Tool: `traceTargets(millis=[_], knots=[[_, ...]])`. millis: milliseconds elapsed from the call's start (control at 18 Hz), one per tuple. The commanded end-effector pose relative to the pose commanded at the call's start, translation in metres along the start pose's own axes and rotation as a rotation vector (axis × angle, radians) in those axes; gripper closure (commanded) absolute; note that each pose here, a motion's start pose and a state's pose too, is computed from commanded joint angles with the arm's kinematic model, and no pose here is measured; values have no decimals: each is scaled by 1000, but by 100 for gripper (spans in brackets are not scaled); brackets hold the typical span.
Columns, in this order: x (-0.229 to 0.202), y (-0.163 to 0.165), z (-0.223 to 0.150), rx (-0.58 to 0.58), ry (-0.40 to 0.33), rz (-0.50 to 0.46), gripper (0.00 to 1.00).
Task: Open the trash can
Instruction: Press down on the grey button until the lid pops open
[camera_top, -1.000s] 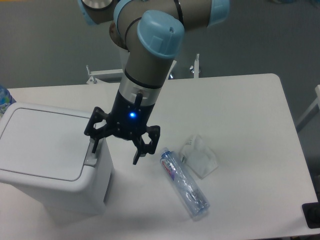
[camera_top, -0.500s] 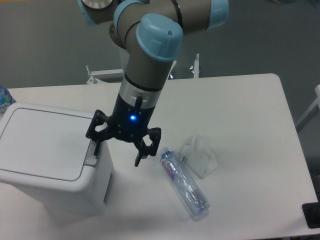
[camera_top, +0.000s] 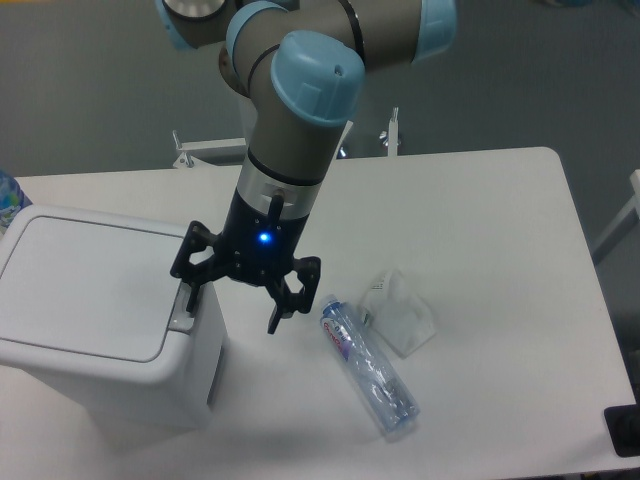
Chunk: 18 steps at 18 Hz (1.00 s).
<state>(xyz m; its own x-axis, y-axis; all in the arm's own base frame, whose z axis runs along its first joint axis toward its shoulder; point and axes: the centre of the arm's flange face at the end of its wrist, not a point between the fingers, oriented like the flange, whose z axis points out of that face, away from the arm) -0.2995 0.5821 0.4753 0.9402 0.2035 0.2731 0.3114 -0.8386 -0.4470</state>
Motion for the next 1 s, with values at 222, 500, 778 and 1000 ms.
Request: traceTargets(millis=[222,500,778,1000], knots=[[0,1,1,-3,0,0,0],[0,1,1,-3,0,0,0],[-1,1,2,-4,0,-1,0],[-1,2,3,-6,1,-3,0]])
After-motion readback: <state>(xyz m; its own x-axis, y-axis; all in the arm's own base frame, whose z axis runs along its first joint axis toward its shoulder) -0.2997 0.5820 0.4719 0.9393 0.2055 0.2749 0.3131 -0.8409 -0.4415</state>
